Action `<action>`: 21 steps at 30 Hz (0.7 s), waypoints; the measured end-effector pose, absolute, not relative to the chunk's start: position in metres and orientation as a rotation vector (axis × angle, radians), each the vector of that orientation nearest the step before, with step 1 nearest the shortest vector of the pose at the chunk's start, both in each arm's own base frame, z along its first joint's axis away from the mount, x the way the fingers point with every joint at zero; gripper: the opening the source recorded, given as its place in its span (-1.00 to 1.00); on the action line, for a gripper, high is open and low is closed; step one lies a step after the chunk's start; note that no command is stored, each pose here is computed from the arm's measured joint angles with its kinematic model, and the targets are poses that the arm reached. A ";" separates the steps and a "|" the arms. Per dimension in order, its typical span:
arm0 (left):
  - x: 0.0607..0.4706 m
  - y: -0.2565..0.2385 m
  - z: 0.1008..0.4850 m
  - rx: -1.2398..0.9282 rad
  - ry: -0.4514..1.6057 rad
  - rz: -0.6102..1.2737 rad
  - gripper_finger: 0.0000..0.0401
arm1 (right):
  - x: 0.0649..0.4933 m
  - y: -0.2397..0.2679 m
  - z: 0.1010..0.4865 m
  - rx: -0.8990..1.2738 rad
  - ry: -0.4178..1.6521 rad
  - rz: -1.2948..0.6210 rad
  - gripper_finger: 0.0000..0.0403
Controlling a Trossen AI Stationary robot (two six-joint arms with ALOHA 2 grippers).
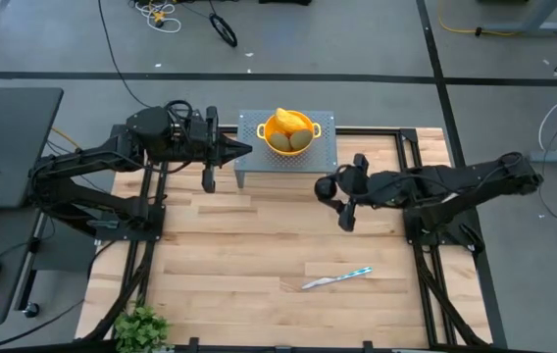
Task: Pick & Place Fruit
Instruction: Put the black plum into the yellow strainer bowl on the shelf
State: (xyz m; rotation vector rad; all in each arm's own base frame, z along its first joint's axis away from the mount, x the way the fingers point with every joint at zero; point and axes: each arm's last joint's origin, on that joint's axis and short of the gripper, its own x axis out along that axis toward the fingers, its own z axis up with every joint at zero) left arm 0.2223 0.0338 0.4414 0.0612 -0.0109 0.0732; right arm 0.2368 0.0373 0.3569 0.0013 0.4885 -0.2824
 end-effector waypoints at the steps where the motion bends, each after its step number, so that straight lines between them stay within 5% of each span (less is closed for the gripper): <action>1: 0.222 0.034 0.441 0.061 -0.011 0.073 -1.00 | 0.237 0.034 0.357 0.005 0.489 -0.295 0.31; 21: 0.222 0.034 0.441 0.061 -0.010 0.072 -0.99 | 0.236 -0.056 0.359 -0.050 0.517 -0.502 0.31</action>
